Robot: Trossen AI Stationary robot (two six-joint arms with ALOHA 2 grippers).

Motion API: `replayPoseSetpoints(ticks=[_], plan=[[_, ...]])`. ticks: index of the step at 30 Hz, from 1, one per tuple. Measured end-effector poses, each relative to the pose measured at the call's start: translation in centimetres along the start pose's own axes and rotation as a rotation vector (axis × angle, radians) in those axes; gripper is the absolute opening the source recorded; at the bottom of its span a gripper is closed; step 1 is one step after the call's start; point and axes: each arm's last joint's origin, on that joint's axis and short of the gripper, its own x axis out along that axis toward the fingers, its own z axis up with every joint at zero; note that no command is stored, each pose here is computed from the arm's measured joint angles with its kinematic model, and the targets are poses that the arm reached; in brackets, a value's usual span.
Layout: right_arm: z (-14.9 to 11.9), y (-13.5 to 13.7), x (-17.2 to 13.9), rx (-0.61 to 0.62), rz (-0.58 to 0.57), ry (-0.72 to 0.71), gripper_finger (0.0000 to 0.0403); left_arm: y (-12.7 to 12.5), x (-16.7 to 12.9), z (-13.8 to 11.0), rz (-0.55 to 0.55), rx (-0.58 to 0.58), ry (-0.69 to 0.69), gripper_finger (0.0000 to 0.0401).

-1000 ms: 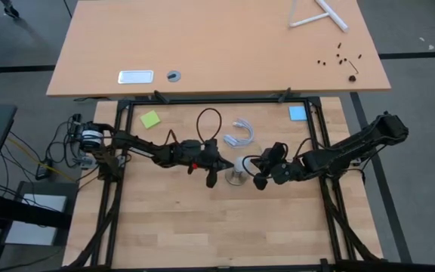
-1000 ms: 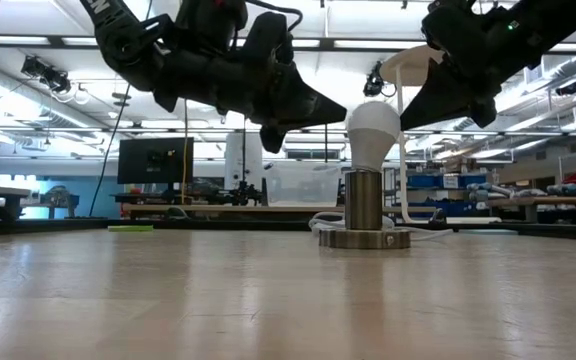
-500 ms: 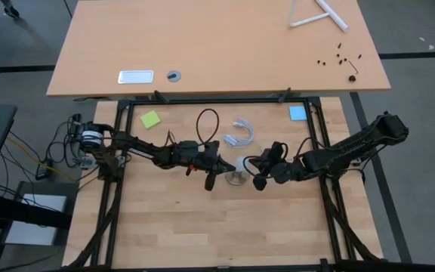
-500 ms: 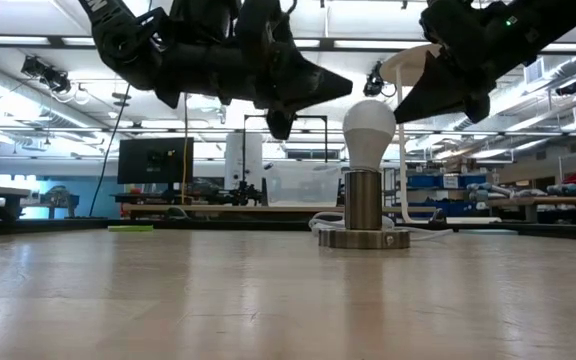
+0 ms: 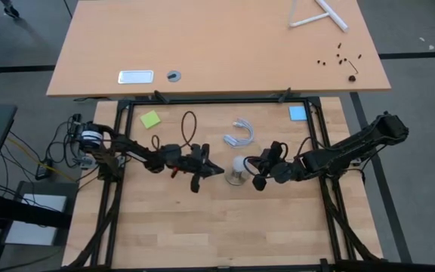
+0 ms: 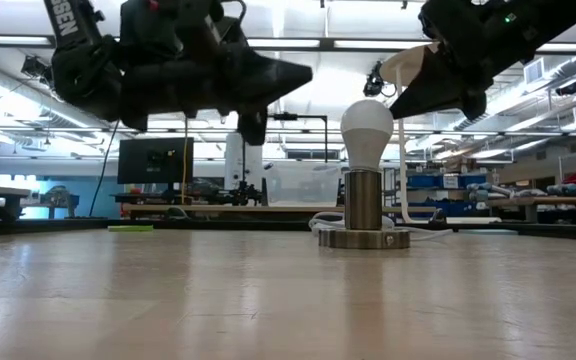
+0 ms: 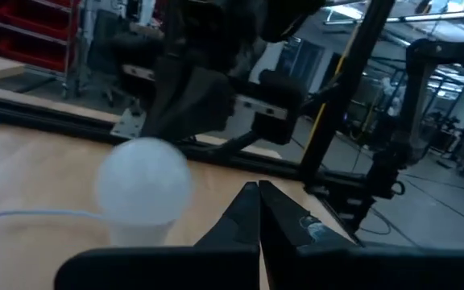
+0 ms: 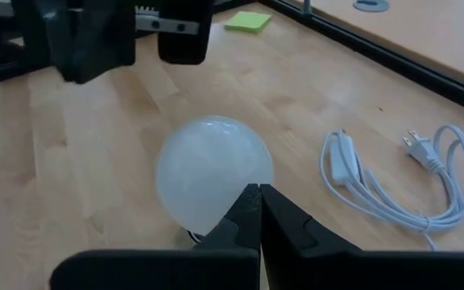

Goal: Screw lightbulb
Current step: Insert the lightbulb into the lamp

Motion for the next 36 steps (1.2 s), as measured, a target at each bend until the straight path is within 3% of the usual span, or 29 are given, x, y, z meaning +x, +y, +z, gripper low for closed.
replayPoseSetpoints(ticks=[7, 12, 23, 32, 36], plan=[[0.3, 0.1, 0.0, 0.002, 0.012, -0.02, 0.0009, 0.0, 3.1, -1.9, 0.087, 0.046, 0.15, 0.0001], [0.3, 0.0, 0.1, -0.003, 0.007, -0.022, 0.0009, 0.5, 4.3, -2.8, 0.144, 0.052, 0.154, 0.0003], [0.7, -1.1, 0.9, -0.038, -0.054, -0.012, 0.0009, 0.6, 4.4, -2.6, 0.155, 0.029, 0.129, 0.0004], [0.6, -0.5, 0.6, -0.055, 0.022, 0.002, 0.0009, 0.7, 4.4, -2.6, 0.159, 0.027, 0.13, 0.0005], [0.6, -0.6, 0.6, -0.092, -0.05, -0.035, 0.0009, 0.7, 4.4, -2.6, 0.159, 0.027, 0.13, 0.0005]])
